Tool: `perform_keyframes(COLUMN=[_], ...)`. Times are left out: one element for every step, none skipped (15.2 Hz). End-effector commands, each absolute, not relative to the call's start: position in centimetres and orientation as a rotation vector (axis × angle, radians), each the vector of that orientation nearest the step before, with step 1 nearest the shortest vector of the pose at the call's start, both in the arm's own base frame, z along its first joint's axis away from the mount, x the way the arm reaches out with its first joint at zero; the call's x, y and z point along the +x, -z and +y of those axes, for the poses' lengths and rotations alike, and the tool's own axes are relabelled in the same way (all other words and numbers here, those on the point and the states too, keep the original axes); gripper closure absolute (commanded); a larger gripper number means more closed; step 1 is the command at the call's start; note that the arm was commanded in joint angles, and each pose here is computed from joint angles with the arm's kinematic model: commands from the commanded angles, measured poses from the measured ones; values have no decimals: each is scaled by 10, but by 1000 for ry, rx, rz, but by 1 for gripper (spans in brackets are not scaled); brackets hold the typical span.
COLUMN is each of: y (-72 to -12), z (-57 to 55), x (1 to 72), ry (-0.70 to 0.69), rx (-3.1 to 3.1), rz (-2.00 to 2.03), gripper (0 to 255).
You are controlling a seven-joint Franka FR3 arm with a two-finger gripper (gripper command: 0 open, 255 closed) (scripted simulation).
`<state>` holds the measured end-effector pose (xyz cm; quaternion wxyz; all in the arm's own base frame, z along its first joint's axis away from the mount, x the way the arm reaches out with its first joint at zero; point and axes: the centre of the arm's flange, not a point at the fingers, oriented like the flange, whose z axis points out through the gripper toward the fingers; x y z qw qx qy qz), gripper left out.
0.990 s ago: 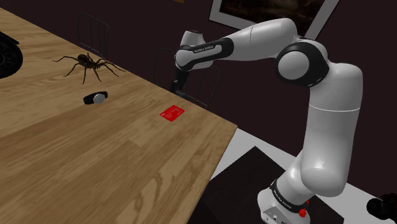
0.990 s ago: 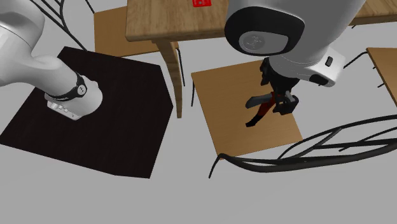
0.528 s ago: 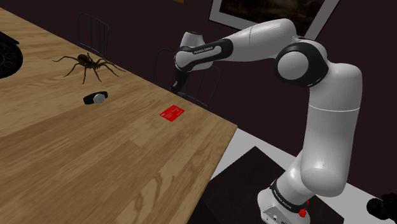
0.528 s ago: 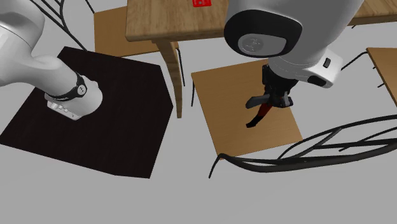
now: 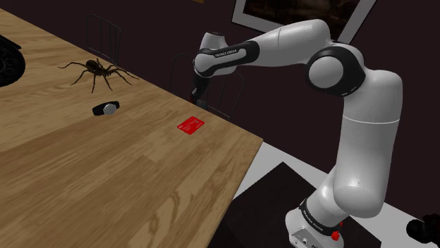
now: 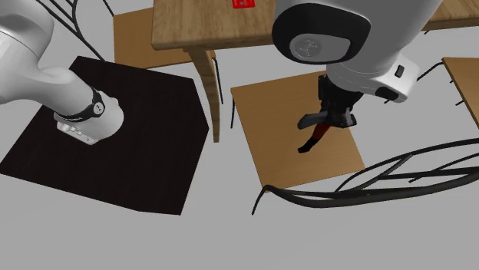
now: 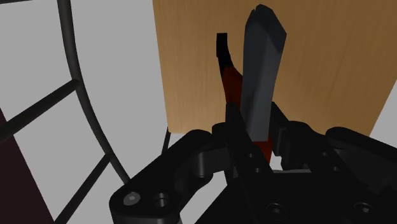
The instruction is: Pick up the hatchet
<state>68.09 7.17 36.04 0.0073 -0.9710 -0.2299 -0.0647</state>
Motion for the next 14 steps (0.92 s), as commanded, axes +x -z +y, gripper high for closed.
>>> perform_keyframes(y=[-371,-377,-382,-387,-392,-398,-403,-408,-414,-419,-424,-429,-430,-430], z=[71,71,71,71,71,71,71,71,71,71,71,71,71,71], x=[681,681,681,681,681,681,681,681,681,681,681,681,681,681], ry=[202,202,202,202,202,202,202,202,202,202,202,202,202,202], rx=[-3036,-3036,-3036,-3036,-3036,-3036,-3036,-3036,-3036,-3036,-3036,-3036,-3036,-3036], rz=[-719,-719,-719,-719,-719,-719,-719,-719,-719,-719,-719,-719,-719,-719], gripper=[255,255,255,255,255,255,255,255,255,255,255,255,255,255])
